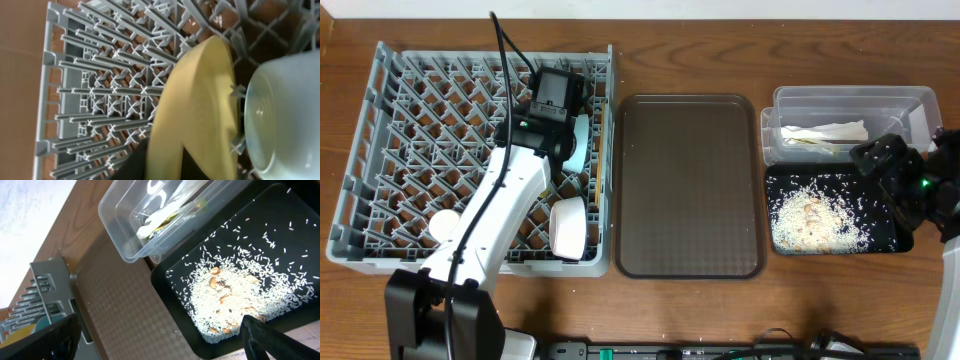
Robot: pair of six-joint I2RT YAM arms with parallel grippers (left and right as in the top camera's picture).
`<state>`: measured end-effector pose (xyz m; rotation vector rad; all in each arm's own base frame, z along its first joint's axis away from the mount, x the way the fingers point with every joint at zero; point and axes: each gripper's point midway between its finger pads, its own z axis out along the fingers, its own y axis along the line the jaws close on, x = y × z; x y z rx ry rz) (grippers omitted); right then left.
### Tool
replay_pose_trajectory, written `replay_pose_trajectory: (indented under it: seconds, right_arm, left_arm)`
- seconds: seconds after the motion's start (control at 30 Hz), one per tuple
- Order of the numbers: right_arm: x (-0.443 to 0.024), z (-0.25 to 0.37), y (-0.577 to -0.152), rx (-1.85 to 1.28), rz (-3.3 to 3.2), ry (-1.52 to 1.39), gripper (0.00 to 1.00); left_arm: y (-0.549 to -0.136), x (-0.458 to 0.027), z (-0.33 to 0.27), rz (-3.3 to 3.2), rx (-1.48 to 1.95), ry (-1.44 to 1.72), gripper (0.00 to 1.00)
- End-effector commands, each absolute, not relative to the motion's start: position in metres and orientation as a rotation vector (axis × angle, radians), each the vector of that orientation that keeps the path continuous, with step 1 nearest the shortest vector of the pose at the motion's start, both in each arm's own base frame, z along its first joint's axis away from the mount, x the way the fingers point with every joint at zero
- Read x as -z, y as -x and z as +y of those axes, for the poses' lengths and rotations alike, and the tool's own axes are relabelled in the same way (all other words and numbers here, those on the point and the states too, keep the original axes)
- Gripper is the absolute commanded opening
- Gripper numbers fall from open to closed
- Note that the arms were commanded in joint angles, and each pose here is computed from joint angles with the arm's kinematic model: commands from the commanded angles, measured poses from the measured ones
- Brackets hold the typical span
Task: Sort waste into correct bins and load items into the dishwasher
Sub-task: 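Stand the yellow plate upright in the rack and open the left gripper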
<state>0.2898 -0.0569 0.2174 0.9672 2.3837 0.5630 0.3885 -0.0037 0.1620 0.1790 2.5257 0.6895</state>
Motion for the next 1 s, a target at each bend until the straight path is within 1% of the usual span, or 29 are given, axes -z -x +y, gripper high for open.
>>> replay_pose_trajectory:
  seconds: [0.0,0.03,0.07,0.17,0.2,0.27,0.37,0.63,0.9,0.97]
  right_arm:
    - [-0.22,-0.059,-0.288,-0.557,2.372,-0.98,0.99]
    - [-0.22,-0.059,-0.288,-0.557,2.372,-0.98,0.99]
    - [-0.22,-0.059,-0.288,-0.557,2.372,-0.98,0.99]
    - [-0.22,-0.059,-0.288,-0.557,2.372,-0.98,0.99]
    - [-0.22,-0.059,-0.288,-0.557,2.372,-0.98,0.99]
    - [-0.22,-0.059,-0.288,-0.557,2.372,-0.98,0.99]
    - [-0.22,-0.059,-0.288,-0.557,2.372,-0.98,0.99]
    - [-0.22,-0.059,-0.288,-0.557,2.372,-0.98,0.99]
    - [-0.22,-0.058,-0.288,-0.563,2.373,-0.976,0.99]
    - [-0.224,-0.047,-0.29,-0.617,2.386,-0.894,0.99]
  left_arm:
    - [-0.384,-0.153,-0.013,2.549,-0.677,-0.225,0.43]
    - [-0.384,-0.157,-0.017,2.537,-0.668,-0.234,0.52]
    - [-0.384,-0.161,-0.022,2.524,-0.659,-0.243,0.58]
    - [-0.381,-0.177,-0.038,2.475,-0.622,-0.273,0.71]
    - [-0.379,-0.183,-0.042,2.458,-0.609,-0.282,0.74]
    - [-0.375,-0.194,-0.052,2.426,-0.583,-0.303,0.76]
    - [-0.367,-0.205,-0.071,2.394,-0.515,-0.352,0.76]
    - [-0.339,-0.217,-0.102,2.374,-0.447,-0.488,0.76]
    - [-0.326,-0.25,-0.087,2.324,-0.321,-0.228,0.76]
    - [-0.32,-0.263,-0.09,2.302,-0.239,-0.222,0.76]
